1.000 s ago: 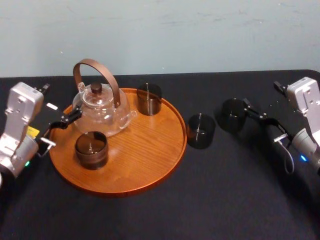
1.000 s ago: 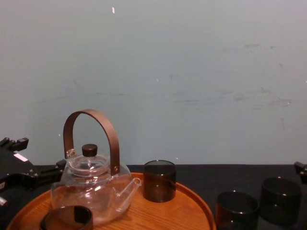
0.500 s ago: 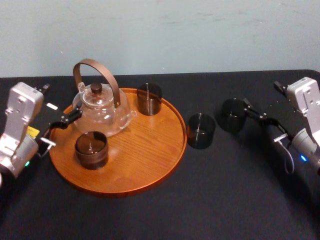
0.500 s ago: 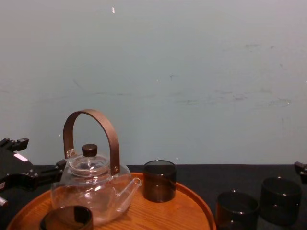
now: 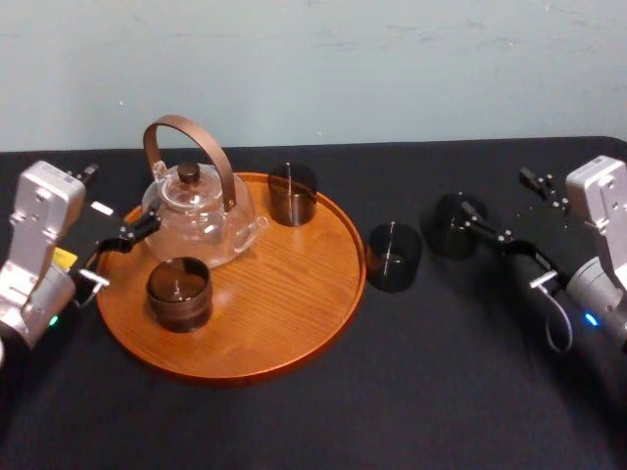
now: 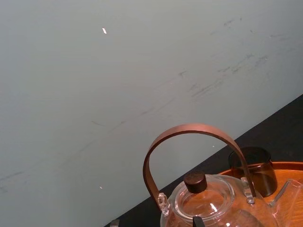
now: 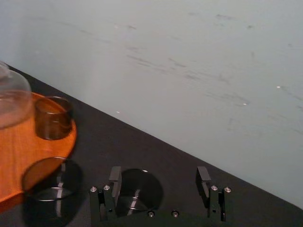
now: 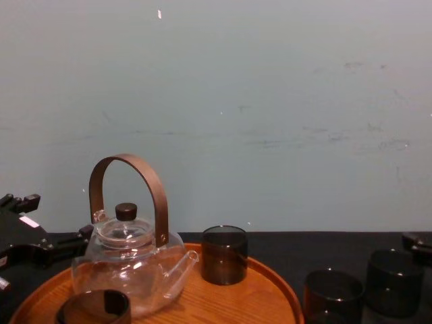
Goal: Pick up the glass from the table and place it on the tray.
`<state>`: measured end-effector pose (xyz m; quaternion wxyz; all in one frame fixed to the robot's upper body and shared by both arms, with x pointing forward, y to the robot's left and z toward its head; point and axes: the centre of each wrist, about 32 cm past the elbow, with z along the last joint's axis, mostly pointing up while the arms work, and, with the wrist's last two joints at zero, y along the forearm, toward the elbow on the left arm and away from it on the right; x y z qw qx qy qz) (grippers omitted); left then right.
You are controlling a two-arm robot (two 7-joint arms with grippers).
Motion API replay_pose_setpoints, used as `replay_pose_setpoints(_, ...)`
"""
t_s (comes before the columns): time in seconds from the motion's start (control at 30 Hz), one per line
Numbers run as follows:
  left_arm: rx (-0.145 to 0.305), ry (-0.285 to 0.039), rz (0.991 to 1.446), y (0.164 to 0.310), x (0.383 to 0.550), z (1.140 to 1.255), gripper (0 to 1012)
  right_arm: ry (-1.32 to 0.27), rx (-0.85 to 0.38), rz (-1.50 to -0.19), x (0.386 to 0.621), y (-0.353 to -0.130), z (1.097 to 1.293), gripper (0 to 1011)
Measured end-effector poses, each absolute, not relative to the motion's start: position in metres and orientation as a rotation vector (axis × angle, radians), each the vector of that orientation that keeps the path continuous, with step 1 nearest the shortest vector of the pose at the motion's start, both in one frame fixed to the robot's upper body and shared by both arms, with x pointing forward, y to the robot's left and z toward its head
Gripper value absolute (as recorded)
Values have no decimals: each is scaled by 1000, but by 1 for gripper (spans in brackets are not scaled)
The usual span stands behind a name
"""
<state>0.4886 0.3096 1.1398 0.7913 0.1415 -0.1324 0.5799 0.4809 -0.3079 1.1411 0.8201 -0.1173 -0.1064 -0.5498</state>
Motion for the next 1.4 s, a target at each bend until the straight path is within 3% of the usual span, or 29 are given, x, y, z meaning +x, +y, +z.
replay_pose_setpoints(0.73, 304, -285, 1248, 310, 489, 1140, 1001, -90, -176, -1022, 456, -263, 1128, 1002)
replay_pose_setpoints(1.4, 305, -285, 1248, 310, 489, 1140, 1001, 7, -182, -997, 459, -250, 1111, 1002)
